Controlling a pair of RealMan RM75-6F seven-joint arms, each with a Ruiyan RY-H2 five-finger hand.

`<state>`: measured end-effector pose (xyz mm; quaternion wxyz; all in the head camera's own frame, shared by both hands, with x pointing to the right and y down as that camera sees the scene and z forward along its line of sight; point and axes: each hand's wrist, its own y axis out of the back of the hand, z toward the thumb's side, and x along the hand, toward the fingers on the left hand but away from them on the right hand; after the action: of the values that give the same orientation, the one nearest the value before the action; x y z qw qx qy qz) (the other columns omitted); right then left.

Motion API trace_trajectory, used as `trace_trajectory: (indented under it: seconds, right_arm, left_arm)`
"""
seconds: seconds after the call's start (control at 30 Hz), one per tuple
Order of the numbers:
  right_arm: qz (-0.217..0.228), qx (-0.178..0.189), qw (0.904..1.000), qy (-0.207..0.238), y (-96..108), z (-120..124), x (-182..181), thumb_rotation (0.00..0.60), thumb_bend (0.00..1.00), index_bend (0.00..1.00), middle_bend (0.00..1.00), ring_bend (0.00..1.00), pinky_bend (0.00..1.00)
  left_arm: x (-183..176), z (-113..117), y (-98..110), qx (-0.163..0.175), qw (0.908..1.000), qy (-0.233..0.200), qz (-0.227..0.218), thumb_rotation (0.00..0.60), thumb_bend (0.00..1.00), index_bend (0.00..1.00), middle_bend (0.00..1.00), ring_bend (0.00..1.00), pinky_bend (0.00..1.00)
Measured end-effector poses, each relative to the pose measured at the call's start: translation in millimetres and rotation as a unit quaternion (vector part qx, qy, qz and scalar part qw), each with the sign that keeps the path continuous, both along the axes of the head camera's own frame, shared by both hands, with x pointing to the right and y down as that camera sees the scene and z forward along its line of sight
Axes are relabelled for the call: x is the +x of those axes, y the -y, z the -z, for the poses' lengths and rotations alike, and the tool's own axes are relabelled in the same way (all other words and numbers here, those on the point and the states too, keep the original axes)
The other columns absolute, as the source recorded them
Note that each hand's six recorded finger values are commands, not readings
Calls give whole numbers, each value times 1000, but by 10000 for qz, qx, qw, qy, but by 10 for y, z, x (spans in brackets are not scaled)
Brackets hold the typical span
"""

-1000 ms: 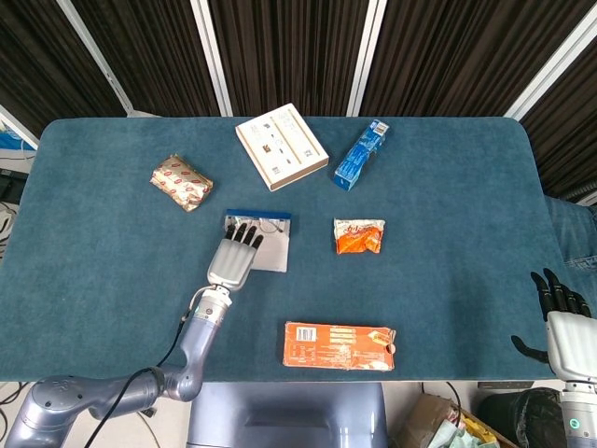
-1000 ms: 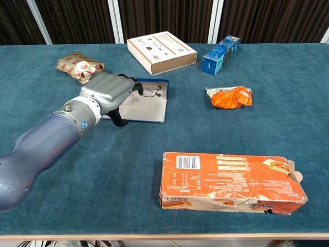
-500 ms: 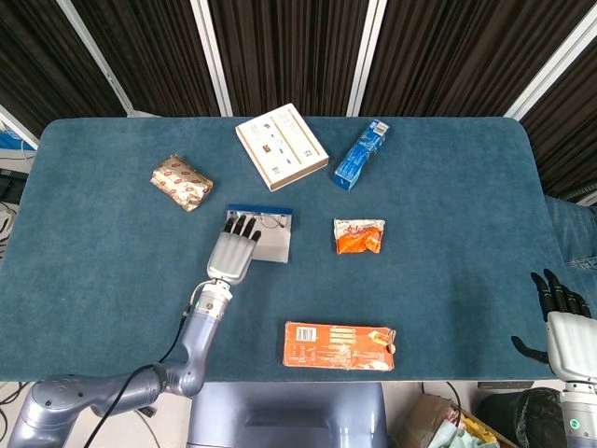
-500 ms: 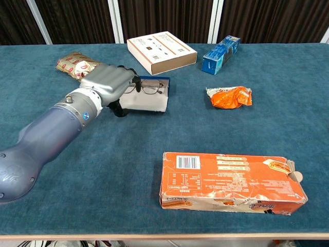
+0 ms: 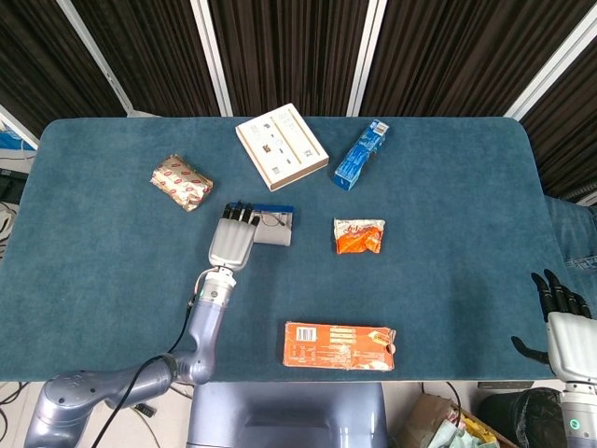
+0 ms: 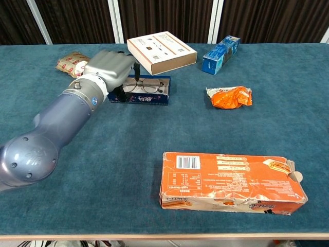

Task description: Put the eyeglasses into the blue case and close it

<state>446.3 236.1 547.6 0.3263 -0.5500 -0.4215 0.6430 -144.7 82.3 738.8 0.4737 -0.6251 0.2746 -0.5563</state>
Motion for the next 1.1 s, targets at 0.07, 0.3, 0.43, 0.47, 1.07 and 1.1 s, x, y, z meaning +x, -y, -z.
trace_trajectory:
  seconds: [0.07, 0.3, 0.43, 0.47, 1.07, 1.1]
  right_arm:
    - [-14, 14, 10000, 1, 4, 5, 4, 600, 247, 49, 41, 145, 161]
    - [-3, -3, 10000, 1, 1, -2, -1, 600, 248, 49, 41, 144, 161]
    - [-15, -12, 10000, 29, 1, -5, -4, 600, 248, 49, 41, 144, 161]
    - [-19, -19, 10000, 38, 1, -8, -5, 600, 248, 50, 41, 144, 161]
    - [-20, -67, 10000, 71, -6, -22, -13, 600, 248, 52, 41, 145, 161]
    - [-19, -70, 9999, 70, -6, -24, -13, 600, 247, 52, 41, 144, 161]
  left_arm:
    - [8, -20, 31, 29, 10000, 45, 32, 600, 354, 383, 170, 99, 166]
    - [35, -124, 36, 16, 9999, 121, 48, 600, 361, 446, 174, 100, 166]
    - [47, -135, -3, -15, 10000, 35, 32, 600, 363, 504, 180, 100, 166]
    - [44, -132, -9, -7, 10000, 32, 18, 600, 363, 515, 182, 100, 166]
    - [-37, -113, -16, -9, 10000, 69, 67, 600, 385, 570, 190, 100, 166]
    - [-37, -107, -14, -1, 10000, 71, 64, 600, 385, 570, 190, 100, 166]
